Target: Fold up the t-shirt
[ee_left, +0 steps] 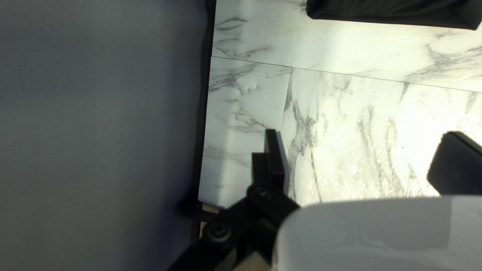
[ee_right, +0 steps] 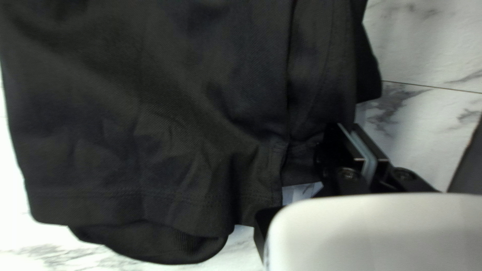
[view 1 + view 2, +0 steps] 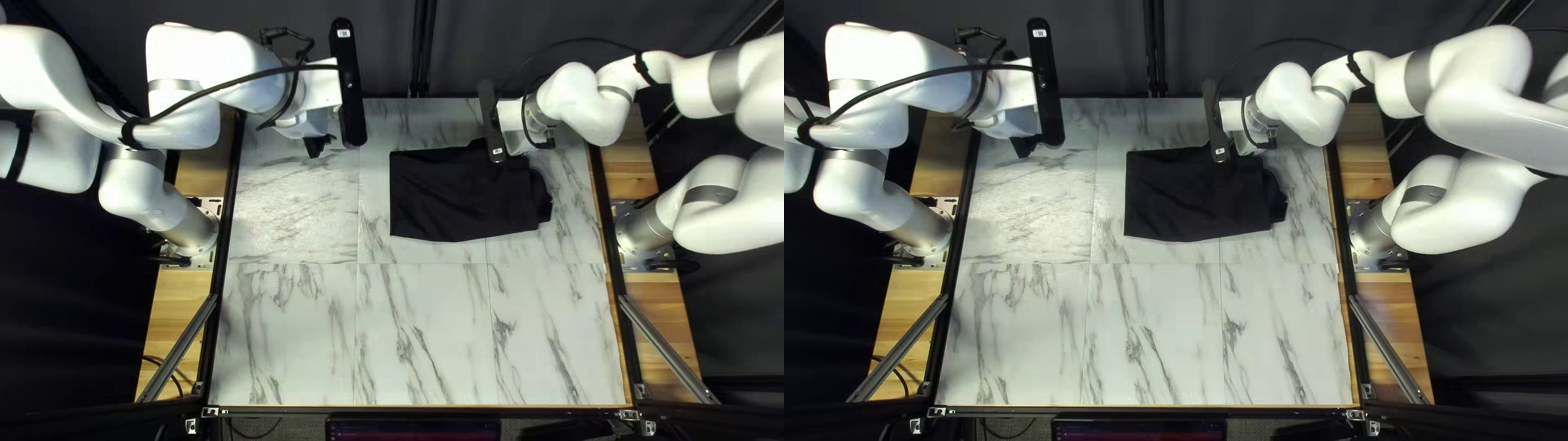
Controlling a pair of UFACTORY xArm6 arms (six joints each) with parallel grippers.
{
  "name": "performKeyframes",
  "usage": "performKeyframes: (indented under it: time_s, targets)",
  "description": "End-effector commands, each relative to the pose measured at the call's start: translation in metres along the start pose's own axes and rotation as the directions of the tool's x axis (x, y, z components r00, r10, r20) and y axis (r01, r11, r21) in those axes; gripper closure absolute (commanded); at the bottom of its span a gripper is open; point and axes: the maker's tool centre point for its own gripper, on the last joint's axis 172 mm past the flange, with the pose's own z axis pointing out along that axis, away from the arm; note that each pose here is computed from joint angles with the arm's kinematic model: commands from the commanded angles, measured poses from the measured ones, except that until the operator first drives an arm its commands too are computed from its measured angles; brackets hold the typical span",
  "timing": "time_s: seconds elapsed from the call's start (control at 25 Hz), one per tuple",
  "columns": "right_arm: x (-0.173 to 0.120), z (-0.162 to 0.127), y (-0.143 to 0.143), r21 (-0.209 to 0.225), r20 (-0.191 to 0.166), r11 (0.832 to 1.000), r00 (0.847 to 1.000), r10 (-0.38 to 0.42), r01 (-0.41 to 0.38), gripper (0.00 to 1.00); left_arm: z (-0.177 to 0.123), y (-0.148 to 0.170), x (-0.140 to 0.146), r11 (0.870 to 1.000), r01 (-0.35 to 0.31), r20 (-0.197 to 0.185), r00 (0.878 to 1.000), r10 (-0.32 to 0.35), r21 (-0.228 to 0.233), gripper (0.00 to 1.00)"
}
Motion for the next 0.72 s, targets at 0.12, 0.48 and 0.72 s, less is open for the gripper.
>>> performKeyframes:
  time_s: [0.12,0.48,0.72]
  targets:
    - [0.013,-0.029,-0.007,-0.021,-0.004,1.000,1.000,0.006,-0.006,0.00,0.000,0.000,0.000,1.000,0.000,0.000,1.000,0.000,0.000,0.00]
    - [0.047,-0.036,-0.021,-0.078,-0.056,0.997,0.998,-0.027,0.023,0.00,0.000,0.000,0.000,1.000,0.000,0.000,1.000,0.000,0.000,0.00]
    - [0.063,-0.008,-0.006,-0.116,-0.084,0.991,0.994,-0.076,0.066,0.00,0.000,0.000,0.000,1.000,0.000,0.000,1.000,0.000,0.000,0.00]
